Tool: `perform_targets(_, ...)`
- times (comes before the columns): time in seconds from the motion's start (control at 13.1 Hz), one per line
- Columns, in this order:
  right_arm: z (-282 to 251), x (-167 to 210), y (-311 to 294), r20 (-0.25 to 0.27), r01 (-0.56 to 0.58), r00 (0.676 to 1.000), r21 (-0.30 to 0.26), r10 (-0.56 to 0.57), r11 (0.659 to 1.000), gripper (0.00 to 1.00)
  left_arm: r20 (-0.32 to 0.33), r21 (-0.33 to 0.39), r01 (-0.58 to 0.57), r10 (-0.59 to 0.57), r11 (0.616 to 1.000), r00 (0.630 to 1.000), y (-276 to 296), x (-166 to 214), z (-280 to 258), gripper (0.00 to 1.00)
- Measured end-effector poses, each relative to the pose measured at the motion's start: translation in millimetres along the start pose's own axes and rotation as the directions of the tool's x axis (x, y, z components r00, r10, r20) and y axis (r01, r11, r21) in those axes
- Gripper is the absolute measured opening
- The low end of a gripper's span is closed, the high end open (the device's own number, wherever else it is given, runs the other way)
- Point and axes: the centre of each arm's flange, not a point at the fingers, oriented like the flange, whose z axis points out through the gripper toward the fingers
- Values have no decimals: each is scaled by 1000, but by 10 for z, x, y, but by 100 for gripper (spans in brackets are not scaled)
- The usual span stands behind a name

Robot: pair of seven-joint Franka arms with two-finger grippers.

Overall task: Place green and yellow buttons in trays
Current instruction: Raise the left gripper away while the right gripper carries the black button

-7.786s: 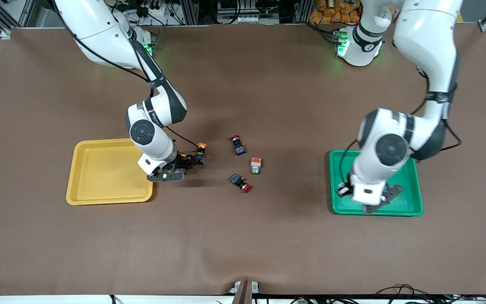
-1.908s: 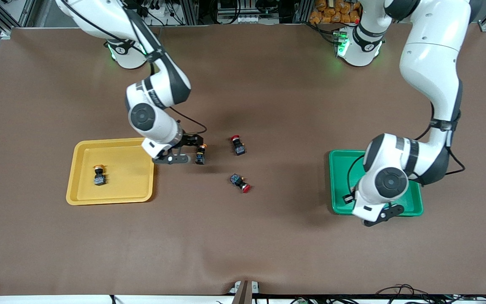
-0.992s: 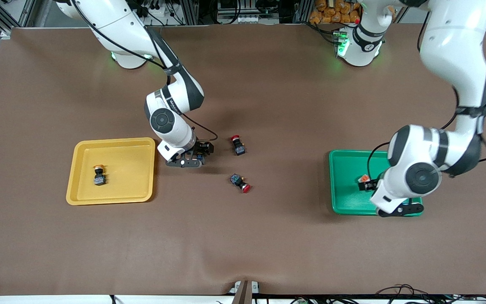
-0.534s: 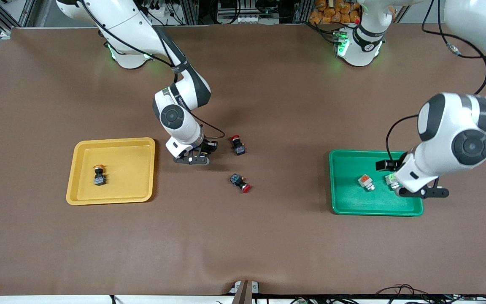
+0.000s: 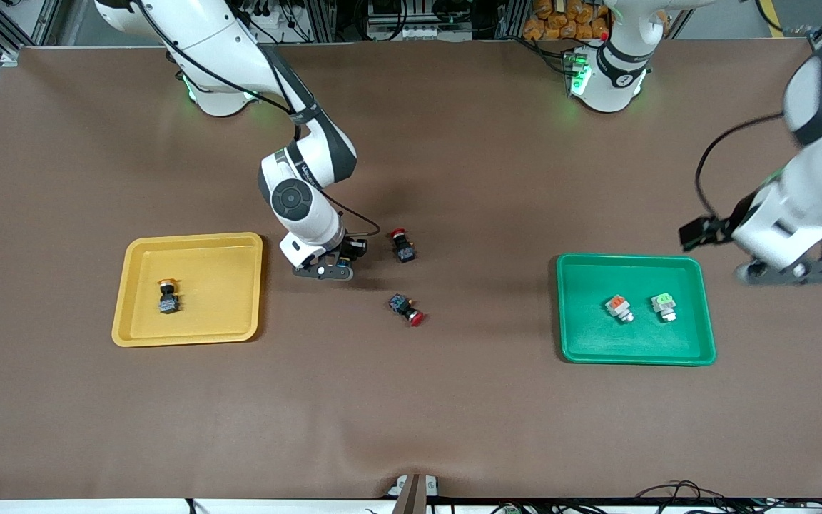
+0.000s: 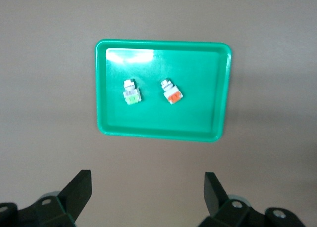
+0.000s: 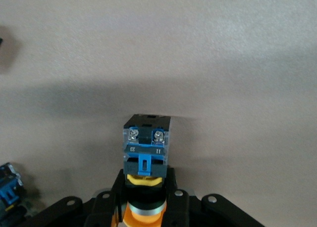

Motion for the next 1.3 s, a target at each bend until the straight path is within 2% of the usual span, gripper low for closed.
perform_targets(0.15,-149,-33,-5,50,3,999,-22,-2,1000,33,-4,-34,4,-4,999,1000,11,-201,-311,100)
perform_targets(0.38,-765,-6,141,119,34,992,-34,-29,999,33,-30,-35,11,-13,999,999,-35,-409,-608,100)
perform_targets(0.53,-1090,218,562,128,106,986,-20,-103,994,33,-45,-37,14,-15,999,999,-49,-449,-689,100)
perform_targets(0.69,-1193,550,1225,125,184,976,-53,-176,982,33,-47,-45,12,-14,999,999,-36,-452,-704,100)
perform_targets(0.84,-1279,777,1914,155,253,959,-89,-237,963,33,-46,-46,14,-16,999,999,-46,-450,-701,100)
perform_targets(0.99,-1428,900,2504,173,307,941,-72,-292,949,33,-44,-46,20,-22,999,999,-82,-440,-691,100)
perform_targets(1.15,-1485,952,2792,169,325,935,-62,-311,944,33,-40,-46,23,-25,999,999,-97,-428,-673,100)
perform_targets(1.3,-1416,975,2800,152,337,934,-74,-323,939,33,-33,-43,27,-29,999,999,-111,-431,-663,100)
